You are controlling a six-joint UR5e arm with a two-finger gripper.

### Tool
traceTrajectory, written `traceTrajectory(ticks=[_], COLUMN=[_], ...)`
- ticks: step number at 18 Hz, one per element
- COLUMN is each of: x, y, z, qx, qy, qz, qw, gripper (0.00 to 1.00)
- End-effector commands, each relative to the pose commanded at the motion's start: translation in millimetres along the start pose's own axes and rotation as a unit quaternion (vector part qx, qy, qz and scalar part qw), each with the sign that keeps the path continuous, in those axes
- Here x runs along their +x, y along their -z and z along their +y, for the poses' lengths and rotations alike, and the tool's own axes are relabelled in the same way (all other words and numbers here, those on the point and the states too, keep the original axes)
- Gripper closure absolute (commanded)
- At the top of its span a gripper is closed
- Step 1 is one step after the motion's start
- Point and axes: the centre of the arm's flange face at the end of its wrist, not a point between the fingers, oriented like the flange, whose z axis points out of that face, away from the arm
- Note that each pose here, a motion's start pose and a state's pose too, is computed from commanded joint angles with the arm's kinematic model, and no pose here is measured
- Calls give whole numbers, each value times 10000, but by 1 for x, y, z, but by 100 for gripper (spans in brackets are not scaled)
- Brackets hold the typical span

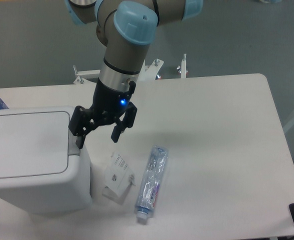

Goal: Open the trash can

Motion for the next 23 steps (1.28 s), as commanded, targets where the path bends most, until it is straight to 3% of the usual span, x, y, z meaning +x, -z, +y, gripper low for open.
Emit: traceTrajectory(ticks=[23], x=[-1], y=[-1], z=[0], qx=[-5], qy=[-19], qz=[-9], qw=[10000], gripper=[0])
